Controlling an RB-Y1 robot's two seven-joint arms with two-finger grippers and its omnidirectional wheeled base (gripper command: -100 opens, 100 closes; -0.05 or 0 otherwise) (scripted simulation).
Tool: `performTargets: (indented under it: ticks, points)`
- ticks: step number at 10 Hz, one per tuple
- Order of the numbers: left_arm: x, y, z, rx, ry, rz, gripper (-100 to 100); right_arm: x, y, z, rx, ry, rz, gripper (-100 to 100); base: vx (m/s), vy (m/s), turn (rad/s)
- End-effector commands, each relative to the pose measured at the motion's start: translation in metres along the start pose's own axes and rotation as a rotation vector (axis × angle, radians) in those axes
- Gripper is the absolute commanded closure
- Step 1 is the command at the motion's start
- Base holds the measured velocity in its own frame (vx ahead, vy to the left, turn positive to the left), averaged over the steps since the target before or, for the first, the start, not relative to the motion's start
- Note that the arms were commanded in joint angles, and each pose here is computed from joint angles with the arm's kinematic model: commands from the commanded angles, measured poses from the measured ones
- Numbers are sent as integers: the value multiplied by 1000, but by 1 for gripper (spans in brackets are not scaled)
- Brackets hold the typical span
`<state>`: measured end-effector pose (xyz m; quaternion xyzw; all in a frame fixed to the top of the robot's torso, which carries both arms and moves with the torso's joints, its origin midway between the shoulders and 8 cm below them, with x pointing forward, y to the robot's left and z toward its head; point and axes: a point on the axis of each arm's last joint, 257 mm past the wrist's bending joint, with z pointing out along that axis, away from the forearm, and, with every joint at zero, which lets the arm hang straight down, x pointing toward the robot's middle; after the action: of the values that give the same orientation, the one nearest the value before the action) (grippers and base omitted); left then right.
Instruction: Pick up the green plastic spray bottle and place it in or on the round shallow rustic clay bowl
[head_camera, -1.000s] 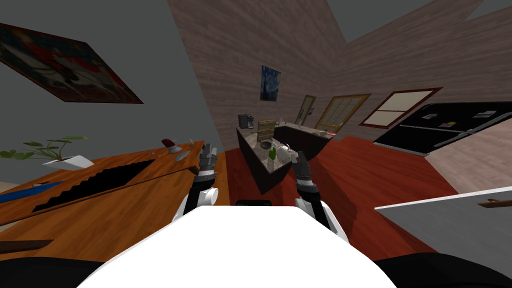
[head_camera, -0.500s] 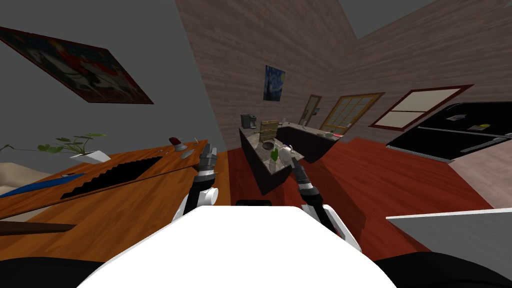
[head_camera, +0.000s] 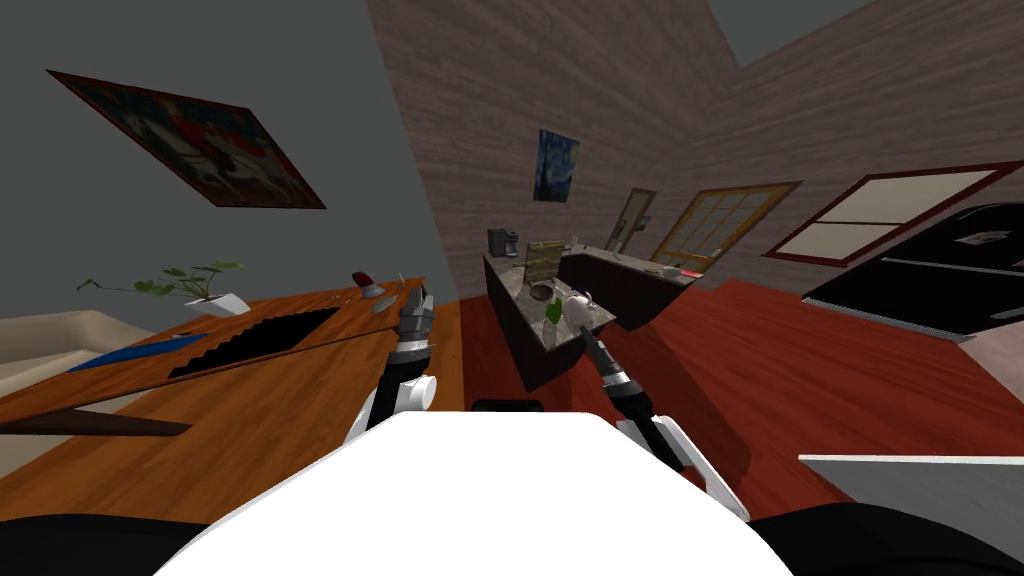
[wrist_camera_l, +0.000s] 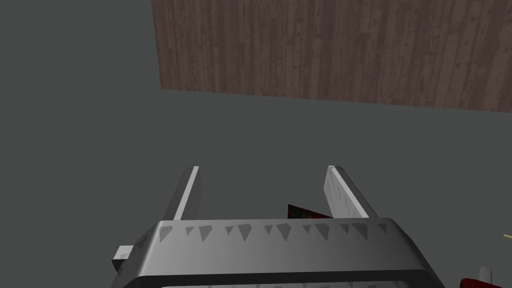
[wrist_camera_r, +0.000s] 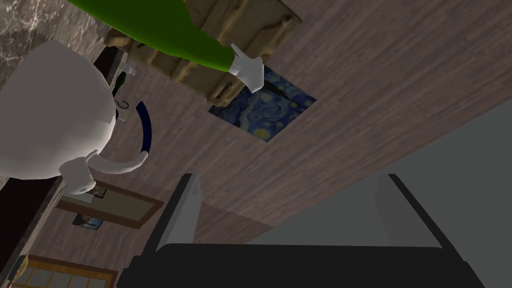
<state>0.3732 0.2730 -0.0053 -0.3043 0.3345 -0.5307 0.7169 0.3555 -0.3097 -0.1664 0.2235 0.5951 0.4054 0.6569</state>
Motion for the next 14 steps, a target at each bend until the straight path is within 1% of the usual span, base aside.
performTargets:
  ticks: [1, 4, 8, 11, 14]
  points:
    - [0, 0, 0, 0, 0, 0, 0, 2, -18, -7, 40, 40, -51, -100, -4, 15, 76]
    - [0, 0, 0, 0, 0, 0, 0, 4, -46, -15, 96, 106, -139, -100, -5, 19, 80]
    - [0, 0, 0, 0, 0, 0, 0, 0, -76, -21, 147, 185, -262, -100, 1, 30, 77]
    - [0, 0, 0, 0, 0, 0, 0, -8, -96, -21, 171, 245, -370, -100, 10, 29, 85]
    - [0, 0, 0, 0, 0, 0, 0, -22, -114, -18, 187, 301, -493, -100, 21, 35, 93]
